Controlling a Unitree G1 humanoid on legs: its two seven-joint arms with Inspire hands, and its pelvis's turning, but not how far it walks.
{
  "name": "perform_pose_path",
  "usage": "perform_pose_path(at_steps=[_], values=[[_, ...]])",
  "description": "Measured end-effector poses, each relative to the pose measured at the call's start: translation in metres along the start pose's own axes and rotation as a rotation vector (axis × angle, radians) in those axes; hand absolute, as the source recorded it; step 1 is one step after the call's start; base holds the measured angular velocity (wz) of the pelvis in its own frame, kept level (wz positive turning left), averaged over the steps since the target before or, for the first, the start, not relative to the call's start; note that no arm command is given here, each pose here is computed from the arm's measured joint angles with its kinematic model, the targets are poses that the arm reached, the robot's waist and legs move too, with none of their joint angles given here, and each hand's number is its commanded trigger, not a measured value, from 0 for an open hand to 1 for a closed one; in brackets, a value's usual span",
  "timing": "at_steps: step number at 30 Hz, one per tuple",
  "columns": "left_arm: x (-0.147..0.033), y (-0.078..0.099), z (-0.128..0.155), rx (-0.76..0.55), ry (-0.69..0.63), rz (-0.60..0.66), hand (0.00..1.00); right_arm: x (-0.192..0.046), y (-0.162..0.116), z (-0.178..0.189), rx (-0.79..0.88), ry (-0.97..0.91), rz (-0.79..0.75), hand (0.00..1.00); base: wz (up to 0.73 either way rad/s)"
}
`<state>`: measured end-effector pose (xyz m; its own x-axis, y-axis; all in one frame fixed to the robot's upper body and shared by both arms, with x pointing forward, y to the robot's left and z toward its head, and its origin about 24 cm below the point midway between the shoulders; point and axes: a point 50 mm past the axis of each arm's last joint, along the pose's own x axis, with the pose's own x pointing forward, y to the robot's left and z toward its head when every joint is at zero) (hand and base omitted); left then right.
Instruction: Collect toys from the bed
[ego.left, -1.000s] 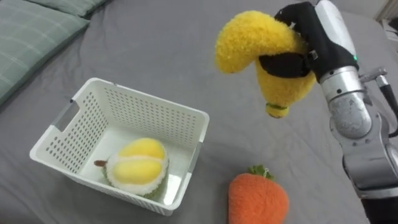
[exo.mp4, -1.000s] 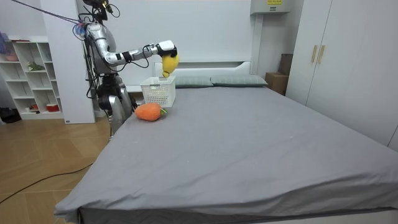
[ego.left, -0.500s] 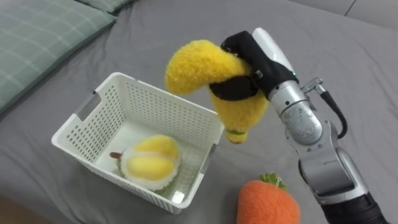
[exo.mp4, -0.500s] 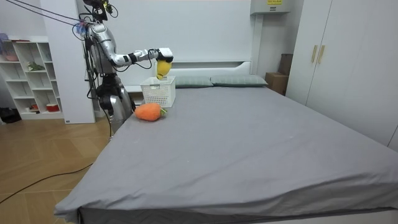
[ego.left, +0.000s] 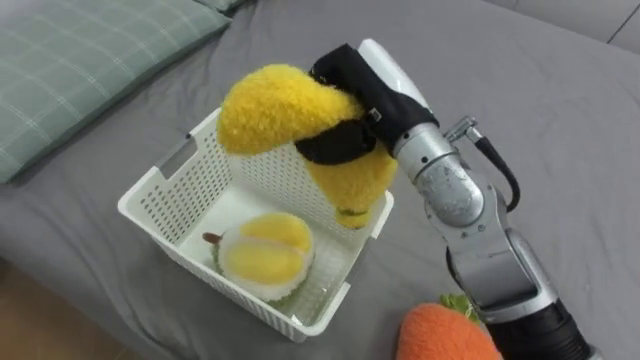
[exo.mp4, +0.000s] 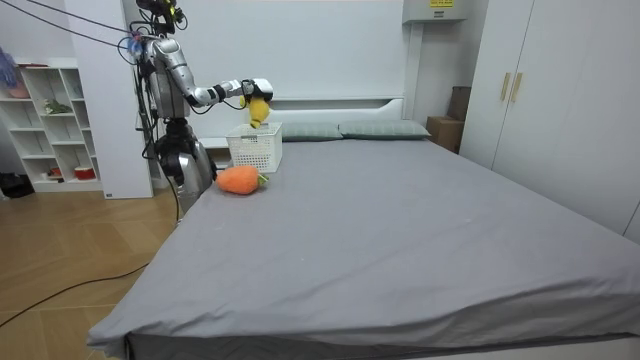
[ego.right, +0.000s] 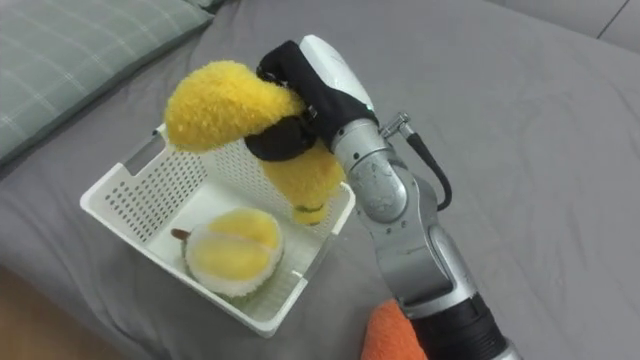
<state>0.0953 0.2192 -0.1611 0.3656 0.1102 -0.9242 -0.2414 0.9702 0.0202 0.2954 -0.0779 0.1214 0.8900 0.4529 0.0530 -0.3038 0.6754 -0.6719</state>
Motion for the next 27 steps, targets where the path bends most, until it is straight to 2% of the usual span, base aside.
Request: perform_pose_path(at_steps=[7,27], values=[[0.0003,0.001,0.0014,-0.014,0.009,0.003,0.0,0.001,0.0101,0.0026,0.025,0.001,0.053,0.0,0.0],[0.0007,0.0015,0.0043,0.016,0.005,0.011,0.0,0.0006,0.0092,0.0019,0.03,0.0,0.049,0.0,0.0]])
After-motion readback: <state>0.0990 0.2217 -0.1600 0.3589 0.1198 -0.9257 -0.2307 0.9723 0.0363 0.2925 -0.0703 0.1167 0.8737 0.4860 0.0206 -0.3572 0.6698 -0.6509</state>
